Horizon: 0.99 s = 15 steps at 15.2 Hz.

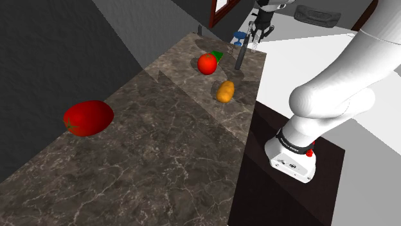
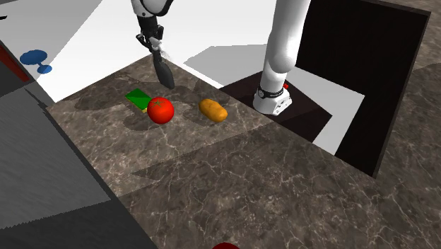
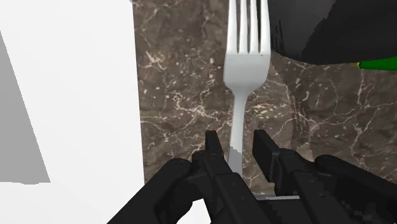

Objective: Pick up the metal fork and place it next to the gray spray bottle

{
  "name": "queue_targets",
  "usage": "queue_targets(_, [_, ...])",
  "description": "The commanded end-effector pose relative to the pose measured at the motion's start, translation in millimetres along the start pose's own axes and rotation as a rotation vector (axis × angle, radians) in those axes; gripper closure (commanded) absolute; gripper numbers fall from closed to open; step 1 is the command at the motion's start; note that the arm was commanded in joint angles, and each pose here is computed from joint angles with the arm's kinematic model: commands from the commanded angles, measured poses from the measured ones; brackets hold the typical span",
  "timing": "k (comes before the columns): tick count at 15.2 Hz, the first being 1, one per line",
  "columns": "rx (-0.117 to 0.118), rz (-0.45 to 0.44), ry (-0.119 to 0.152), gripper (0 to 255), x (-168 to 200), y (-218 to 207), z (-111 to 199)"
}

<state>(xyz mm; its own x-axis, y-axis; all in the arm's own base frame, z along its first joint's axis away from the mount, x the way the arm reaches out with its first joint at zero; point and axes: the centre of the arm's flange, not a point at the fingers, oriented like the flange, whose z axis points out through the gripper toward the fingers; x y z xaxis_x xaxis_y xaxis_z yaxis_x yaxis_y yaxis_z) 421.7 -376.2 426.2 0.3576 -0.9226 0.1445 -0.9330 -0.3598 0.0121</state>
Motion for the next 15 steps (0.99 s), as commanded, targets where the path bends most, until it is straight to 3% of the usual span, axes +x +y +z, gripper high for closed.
queue_targets(1, [0.000,0.000,0.001,255,-2,-1,10])
queue_targets(15, [0.000,0.000,0.001,255,-13,-1,84])
